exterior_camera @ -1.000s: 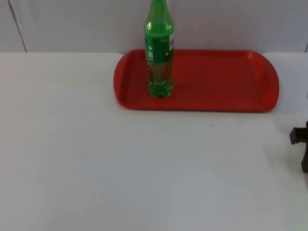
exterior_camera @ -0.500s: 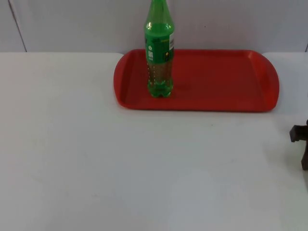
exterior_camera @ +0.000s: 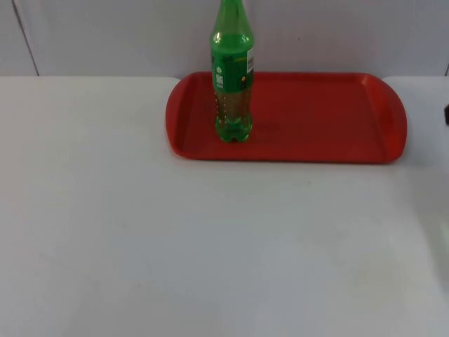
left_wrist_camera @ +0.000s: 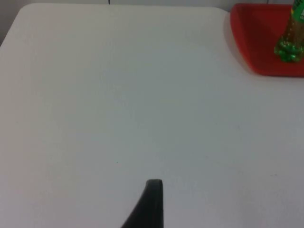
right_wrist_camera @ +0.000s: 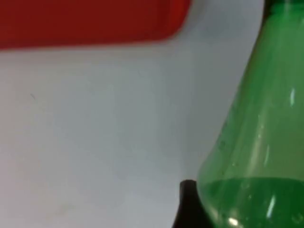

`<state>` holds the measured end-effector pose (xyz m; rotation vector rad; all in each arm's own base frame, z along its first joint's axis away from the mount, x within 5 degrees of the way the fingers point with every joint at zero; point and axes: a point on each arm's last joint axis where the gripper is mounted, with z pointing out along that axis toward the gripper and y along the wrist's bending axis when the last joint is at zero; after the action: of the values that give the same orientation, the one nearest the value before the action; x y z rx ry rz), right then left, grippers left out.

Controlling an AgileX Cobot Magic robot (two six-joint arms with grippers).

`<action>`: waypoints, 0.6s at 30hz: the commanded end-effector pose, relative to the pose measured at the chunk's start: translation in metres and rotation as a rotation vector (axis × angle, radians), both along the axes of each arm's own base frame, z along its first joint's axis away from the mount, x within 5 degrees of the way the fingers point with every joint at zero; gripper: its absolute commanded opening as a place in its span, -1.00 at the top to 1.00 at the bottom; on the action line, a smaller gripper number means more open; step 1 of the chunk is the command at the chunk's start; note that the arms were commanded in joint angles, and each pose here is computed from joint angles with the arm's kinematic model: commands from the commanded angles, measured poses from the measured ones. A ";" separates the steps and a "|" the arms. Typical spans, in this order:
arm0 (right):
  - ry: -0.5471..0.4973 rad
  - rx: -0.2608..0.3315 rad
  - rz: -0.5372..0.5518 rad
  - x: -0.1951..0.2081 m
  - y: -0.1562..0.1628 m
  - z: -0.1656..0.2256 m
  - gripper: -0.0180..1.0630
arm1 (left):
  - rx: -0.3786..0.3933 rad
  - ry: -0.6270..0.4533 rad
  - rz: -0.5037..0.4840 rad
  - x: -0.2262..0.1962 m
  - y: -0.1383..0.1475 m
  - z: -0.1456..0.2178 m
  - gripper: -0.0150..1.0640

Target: Place the bottle upright on the tray.

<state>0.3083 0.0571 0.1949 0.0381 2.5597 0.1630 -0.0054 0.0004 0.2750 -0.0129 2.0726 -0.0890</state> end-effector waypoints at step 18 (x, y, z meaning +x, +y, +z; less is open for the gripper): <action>-0.870 -0.068 0.272 -0.030 0.030 0.139 0.97 | -0.010 -0.007 -0.012 0.001 -0.001 0.000 -0.61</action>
<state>0.2789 0.0862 0.3241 -0.3457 1.7732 0.1504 -0.0054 0.0004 0.2750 -0.0129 2.0726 -0.0890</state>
